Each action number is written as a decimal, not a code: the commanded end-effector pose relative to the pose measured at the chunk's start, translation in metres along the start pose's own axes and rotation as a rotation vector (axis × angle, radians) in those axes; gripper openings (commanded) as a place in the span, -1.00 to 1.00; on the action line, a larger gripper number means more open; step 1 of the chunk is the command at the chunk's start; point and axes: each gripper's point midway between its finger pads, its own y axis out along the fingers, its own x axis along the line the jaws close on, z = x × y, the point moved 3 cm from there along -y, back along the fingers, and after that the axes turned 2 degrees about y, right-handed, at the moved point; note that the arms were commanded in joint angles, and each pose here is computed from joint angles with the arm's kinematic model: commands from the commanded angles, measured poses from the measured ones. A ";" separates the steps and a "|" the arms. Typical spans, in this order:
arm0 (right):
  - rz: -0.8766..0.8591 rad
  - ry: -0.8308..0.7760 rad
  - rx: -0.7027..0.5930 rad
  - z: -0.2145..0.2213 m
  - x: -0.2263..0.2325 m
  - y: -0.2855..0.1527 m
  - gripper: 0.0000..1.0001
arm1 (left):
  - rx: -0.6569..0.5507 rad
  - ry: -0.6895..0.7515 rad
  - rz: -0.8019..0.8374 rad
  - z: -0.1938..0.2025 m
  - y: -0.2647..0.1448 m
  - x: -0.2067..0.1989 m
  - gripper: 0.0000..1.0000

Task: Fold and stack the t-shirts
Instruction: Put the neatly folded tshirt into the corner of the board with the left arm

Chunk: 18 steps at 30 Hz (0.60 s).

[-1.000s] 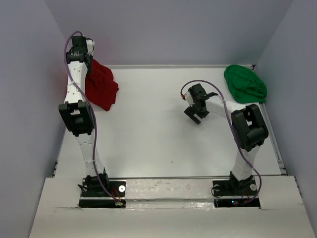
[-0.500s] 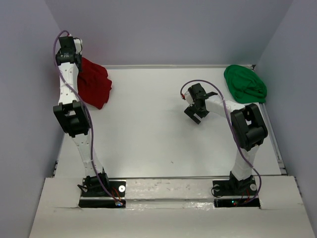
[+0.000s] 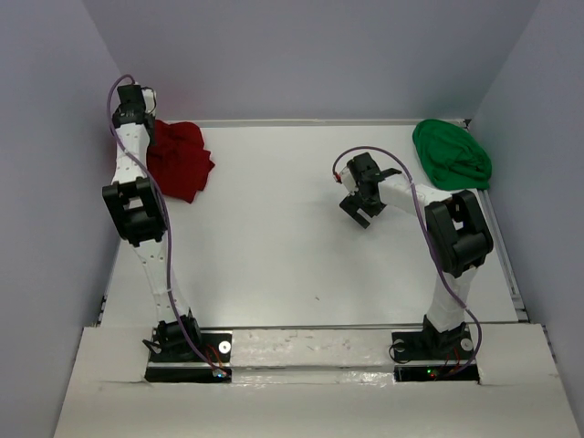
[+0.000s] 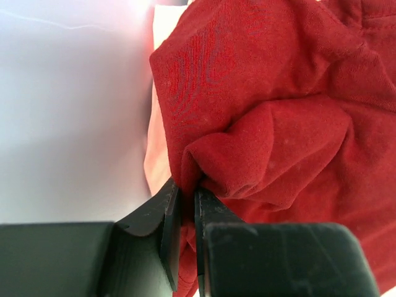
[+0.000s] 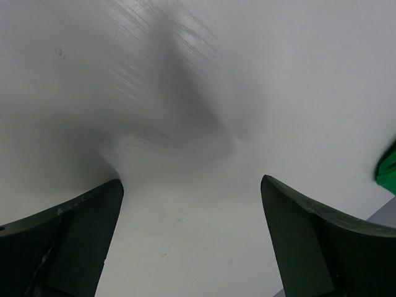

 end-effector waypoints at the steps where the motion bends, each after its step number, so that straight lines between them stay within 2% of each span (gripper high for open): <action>1: -0.150 -0.025 0.131 0.034 0.038 0.029 0.99 | -0.081 -0.012 -0.067 -0.019 -0.002 0.019 -1.00; 18: -0.208 -0.030 0.143 0.035 0.047 0.031 0.99 | -0.044 0.018 -0.176 0.001 0.037 0.022 -1.00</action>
